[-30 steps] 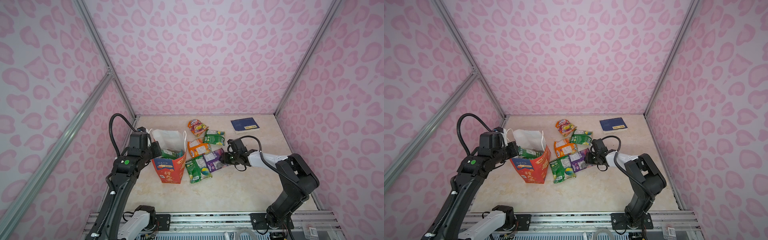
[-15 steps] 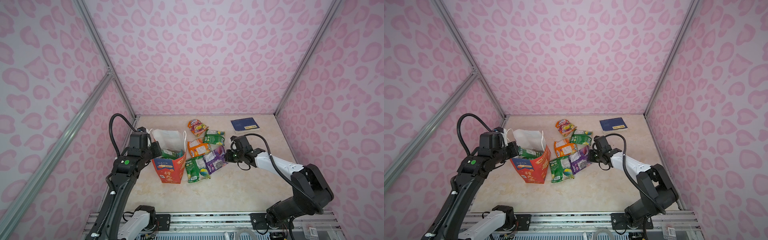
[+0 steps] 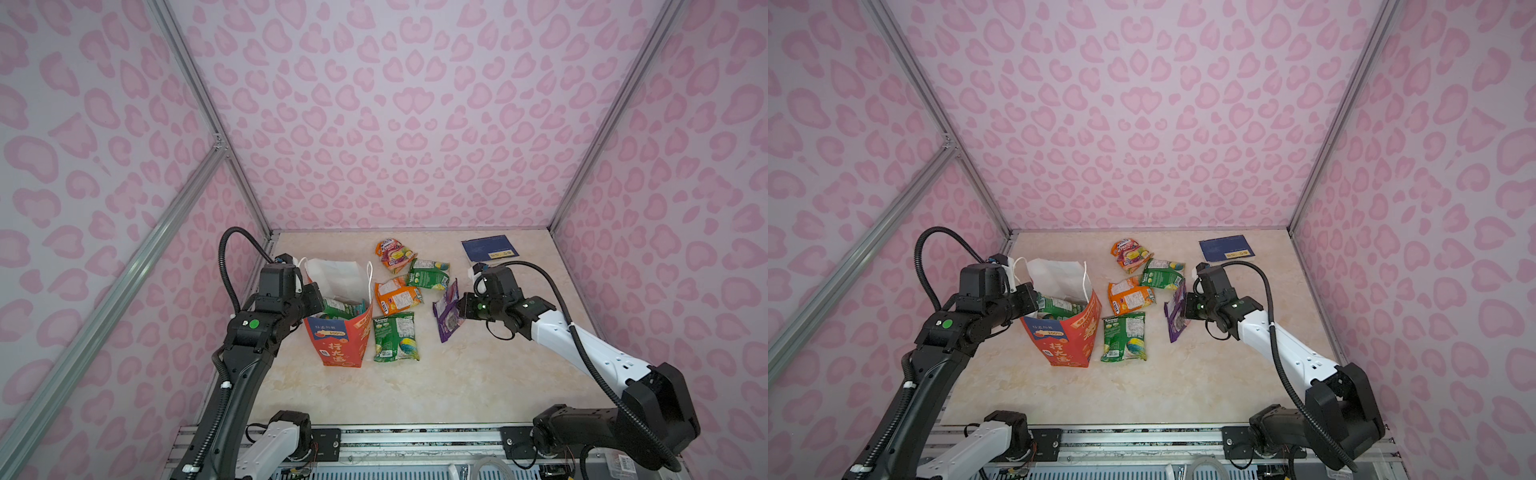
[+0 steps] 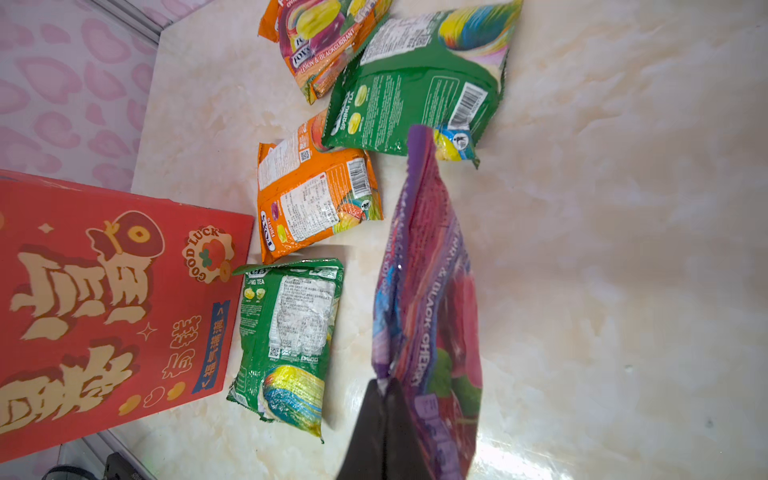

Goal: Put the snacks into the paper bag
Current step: 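Lift the purple packet and carry it over the bag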

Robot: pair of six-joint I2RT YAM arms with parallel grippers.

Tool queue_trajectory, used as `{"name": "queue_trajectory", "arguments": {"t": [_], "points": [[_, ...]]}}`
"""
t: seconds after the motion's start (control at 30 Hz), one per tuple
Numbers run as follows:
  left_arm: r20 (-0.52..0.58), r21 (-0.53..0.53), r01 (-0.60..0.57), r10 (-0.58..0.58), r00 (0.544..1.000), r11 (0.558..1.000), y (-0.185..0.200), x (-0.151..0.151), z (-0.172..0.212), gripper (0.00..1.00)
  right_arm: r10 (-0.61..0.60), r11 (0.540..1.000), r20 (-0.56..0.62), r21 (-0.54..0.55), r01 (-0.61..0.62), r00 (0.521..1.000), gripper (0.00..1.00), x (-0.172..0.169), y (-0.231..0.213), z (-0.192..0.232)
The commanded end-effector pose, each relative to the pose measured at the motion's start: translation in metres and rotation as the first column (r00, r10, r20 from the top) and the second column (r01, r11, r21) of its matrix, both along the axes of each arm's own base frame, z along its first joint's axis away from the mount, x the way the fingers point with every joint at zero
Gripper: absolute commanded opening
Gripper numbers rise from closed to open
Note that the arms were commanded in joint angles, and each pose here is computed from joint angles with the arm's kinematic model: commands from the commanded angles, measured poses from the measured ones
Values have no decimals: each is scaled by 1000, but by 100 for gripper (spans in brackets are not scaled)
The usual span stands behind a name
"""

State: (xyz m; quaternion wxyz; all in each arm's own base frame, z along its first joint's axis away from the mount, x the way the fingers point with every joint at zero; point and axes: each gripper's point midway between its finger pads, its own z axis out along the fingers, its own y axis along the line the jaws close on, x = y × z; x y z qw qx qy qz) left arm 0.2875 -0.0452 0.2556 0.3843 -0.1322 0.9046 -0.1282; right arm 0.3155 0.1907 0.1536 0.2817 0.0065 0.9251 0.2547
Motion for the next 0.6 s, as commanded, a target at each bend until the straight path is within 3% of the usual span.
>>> {"name": "queue_trajectory", "arguments": {"t": [0.0, 0.3, 0.57], "points": [[5, 1, 15, -15, 1000, 1000, -2, 2, 0, 3, -5, 1000, 44, 3, 5, 999, 0, 0, -3, 19], [5, -10, 27, -27, 1000, 1000, -5, 2, 0, 3, -19, 995, 199, 97, 0, 980, 0, -10, -6, 97], [5, -13, 30, -29, 1000, 999, -5, 2, -1, 3, -30, 989, 368, 149, -26, 929, 0, -21, -2, 183]]}}
